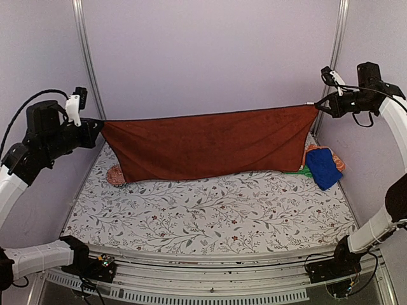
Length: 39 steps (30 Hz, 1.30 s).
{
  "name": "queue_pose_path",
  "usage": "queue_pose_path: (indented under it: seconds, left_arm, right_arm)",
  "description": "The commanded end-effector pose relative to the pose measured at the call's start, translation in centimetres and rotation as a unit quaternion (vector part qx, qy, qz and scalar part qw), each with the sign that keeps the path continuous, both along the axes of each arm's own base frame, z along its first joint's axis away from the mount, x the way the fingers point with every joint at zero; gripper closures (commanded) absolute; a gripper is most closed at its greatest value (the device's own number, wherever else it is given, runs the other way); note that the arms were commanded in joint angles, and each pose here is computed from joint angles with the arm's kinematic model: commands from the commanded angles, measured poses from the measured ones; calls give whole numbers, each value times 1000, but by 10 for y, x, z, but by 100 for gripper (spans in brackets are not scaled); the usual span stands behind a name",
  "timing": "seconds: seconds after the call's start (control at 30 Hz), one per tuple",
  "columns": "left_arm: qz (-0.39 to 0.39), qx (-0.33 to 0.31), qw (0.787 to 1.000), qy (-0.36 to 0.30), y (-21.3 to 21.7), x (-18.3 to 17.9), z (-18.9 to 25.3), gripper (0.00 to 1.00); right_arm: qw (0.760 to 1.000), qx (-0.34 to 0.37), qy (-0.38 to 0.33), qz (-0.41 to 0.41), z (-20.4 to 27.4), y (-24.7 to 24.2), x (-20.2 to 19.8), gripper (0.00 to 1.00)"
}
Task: Roll the towels
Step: Flatten out the towel at the center of the board.
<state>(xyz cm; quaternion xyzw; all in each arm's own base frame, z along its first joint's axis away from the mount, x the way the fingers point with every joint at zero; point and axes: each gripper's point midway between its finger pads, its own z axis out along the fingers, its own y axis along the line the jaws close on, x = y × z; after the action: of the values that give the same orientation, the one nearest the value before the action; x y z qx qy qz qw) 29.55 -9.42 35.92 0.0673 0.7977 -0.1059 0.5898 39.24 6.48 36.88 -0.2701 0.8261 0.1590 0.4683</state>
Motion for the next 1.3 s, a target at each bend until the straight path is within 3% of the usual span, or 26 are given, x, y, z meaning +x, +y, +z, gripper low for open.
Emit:
queue_pose_path:
  seconds: [0.0, 0.2, 0.37, 0.6, 0.73, 1.07, 1.27]
  left_arm:
    - [-29, -31, 999, -12, 2, -38, 4, 100]
    - [-76, -74, 994, -41, 5, -96, 18, 100]
    - [-85, -107, 991, -17, 6, -117, 6, 100]
    - [16, -133, 986, 100, 14, -73, -81, 100]
    - [38, -112, 981, 153, 4, -36, -139, 100]
    - [54, -31, 977, 204, -14, 56, -228, 100]
    - [76, 0, 973, 219, -5, 86, -254, 100]
  right_arm:
    - [996, 2, -63, 67, 22, 20, -65, 96]
    - [977, -22, -157, 144, 27, 44, -165, 95]
    - [977, -34, -156, 143, 14, 43, -185, 96]
    - [995, -45, -26, 82, -75, 19, -121, 96]
    - [997, -44, 40, 57, -138, 8, -79, 97]
    - [983, -52, 174, 10, -271, -18, 32, 97]
    - [981, -53, 187, -8, -291, -26, 72, 96]
